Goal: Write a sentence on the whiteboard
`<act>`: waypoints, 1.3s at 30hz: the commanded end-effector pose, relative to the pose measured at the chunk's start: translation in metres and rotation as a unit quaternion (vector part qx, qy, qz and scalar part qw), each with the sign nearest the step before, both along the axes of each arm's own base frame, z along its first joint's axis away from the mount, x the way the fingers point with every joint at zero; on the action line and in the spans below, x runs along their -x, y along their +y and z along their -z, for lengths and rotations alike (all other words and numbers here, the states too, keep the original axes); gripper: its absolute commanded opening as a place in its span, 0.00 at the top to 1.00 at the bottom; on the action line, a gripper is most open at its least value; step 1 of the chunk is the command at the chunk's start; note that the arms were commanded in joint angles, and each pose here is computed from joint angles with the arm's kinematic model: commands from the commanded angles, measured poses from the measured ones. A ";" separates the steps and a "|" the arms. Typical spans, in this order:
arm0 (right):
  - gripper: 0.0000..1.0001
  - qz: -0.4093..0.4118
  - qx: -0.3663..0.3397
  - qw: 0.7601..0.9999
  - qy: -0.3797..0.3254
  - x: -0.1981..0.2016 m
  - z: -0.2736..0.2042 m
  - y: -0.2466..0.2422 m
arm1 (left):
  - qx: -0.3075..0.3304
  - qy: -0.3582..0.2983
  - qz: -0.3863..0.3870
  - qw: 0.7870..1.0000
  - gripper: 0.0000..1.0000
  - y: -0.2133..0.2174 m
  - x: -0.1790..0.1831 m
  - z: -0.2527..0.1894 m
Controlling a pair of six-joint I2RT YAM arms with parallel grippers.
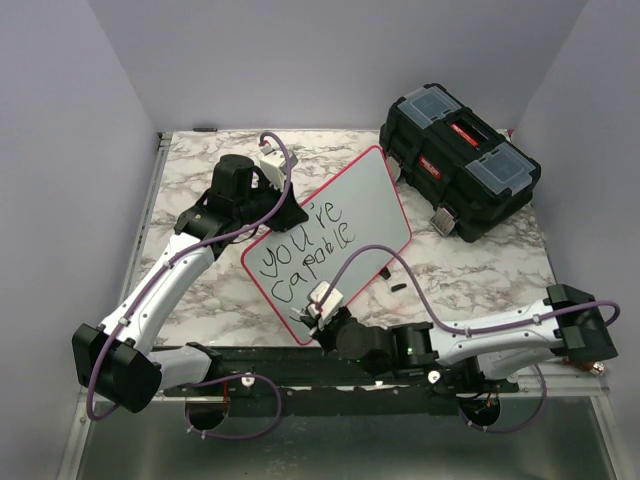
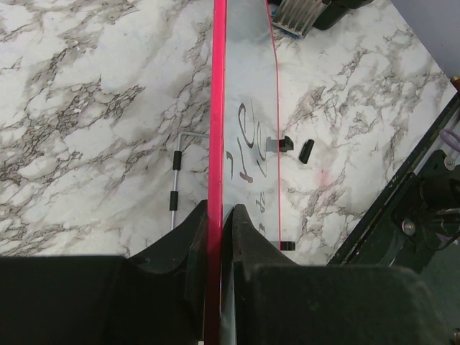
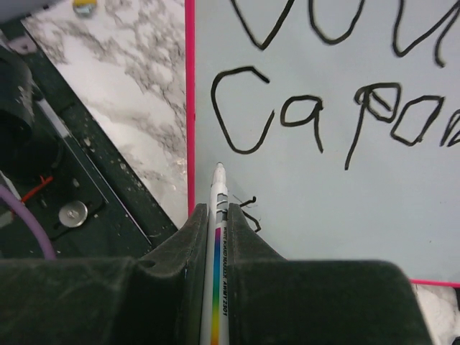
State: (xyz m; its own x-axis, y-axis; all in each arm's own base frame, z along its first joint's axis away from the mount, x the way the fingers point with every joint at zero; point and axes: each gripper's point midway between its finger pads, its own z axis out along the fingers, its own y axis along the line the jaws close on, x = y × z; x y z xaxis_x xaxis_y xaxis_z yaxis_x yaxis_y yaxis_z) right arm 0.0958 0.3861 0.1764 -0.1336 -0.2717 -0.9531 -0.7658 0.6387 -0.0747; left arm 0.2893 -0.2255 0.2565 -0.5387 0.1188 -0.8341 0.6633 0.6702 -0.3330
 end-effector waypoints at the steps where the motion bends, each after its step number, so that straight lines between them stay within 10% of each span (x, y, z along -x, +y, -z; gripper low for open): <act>1: 0.99 0.019 -0.056 0.998 0.009 -0.004 -0.018 -0.012 | -0.065 0.025 0.013 0.997 1.00 0.011 0.012 0.036; 39: 0.99 0.034 -0.070 0.994 0.072 -0.012 0.029 -0.039 | -0.061 0.024 0.016 0.998 1.00 0.009 0.013 0.032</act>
